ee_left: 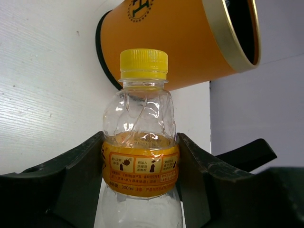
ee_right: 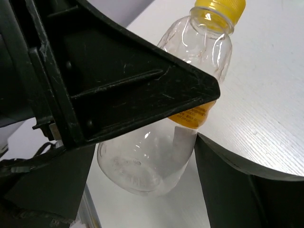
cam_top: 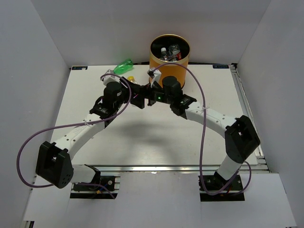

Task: Put the plastic bottles in the bin

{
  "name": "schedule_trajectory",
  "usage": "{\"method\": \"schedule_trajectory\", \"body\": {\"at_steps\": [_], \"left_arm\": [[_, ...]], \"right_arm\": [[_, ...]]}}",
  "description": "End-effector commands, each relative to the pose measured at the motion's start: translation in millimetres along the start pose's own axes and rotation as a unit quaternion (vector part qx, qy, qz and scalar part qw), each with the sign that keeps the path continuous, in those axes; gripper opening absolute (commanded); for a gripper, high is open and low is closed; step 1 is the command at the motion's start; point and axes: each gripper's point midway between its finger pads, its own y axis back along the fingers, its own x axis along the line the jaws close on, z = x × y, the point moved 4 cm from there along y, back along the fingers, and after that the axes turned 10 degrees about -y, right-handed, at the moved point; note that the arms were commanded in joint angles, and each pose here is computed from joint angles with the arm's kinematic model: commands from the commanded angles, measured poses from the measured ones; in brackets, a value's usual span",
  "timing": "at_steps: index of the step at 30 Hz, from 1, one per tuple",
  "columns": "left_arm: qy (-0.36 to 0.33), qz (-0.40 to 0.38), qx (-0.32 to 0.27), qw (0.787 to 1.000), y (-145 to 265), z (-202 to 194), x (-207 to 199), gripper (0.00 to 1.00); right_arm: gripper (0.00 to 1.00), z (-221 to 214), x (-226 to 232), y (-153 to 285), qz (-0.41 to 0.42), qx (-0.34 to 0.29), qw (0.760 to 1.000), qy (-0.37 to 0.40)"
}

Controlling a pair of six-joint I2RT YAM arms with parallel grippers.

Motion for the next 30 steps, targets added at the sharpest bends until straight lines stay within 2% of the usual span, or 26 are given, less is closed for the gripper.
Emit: {"method": "schedule_trajectory", "body": {"at_steps": [1, 6, 10, 13, 16, 17, 19, 20, 21, 23, 24, 25, 29, 30], "left_arm": [[-0.003, -0.035, -0.004, 0.999, 15, 5, -16, 0.28], [0.007, -0.068, -0.007, 0.998, 26, 6, -24, 0.28], [0.007, -0.087, -0.013, 0.996, 33, 10, -29, 0.28], [0.004, -0.086, -0.019, 0.996, 34, 13, -30, 0.29], [-0.004, -0.097, -0.028, 0.995, 37, 18, -34, 0.31], [-0.006, -0.102, -0.029, 0.994, 37, 19, -35, 0.36], [-0.021, -0.104, -0.039, 0.994, 38, 24, -38, 0.48], [-0.027, -0.103, -0.044, 0.993, 39, 28, -40, 0.79], [-0.052, -0.097, -0.055, 0.992, 40, 37, -42, 0.98], [-0.085, -0.070, -0.075, 0.991, 36, 51, -41, 0.98], [-0.098, -0.045, -0.066, 0.992, 35, 52, -35, 0.98], [-0.122, -0.043, -0.083, 0.988, 37, 68, -42, 0.98], [-0.146, -0.035, -0.086, 0.985, 24, 96, -31, 0.98], [-0.146, -0.035, -0.082, 0.985, 17, 99, -26, 0.98]], "right_arm": [[0.90, 58, 49, 21, 0.100, -0.091, 0.990, 0.038], [0.89, 68, 49, 23, 0.082, -0.107, 0.991, 0.022], [0.89, 57, 36, 9, 0.060, -0.070, 0.996, 0.000], [0.84, 56, 33, -2, 0.060, -0.046, 0.997, -0.007], [0.65, 52, 33, -9, 0.068, -0.030, 0.997, -0.013], [0.48, 53, 34, -9, 0.070, -0.032, 0.997, -0.013], [0.32, 57, 34, -8, 0.071, -0.039, 0.997, -0.007], [0.23, 59, 35, -6, 0.074, -0.040, 0.996, 0.009], [0.19, 61, 32, -5, 0.070, -0.040, 0.997, 0.016], [0.13, 73, 21, 4, 0.048, -0.051, 0.997, 0.030], [0.08, 78, 15, 8, 0.038, -0.057, 0.997, 0.030], [0.00, 91, 1, 18, 0.019, -0.072, 0.997, 0.029], [0.00, 129, -24, 39, -0.023, -0.104, 0.993, 0.051], [0.00, 154, -19, 46, -0.031, -0.128, 0.987, 0.089]]}}
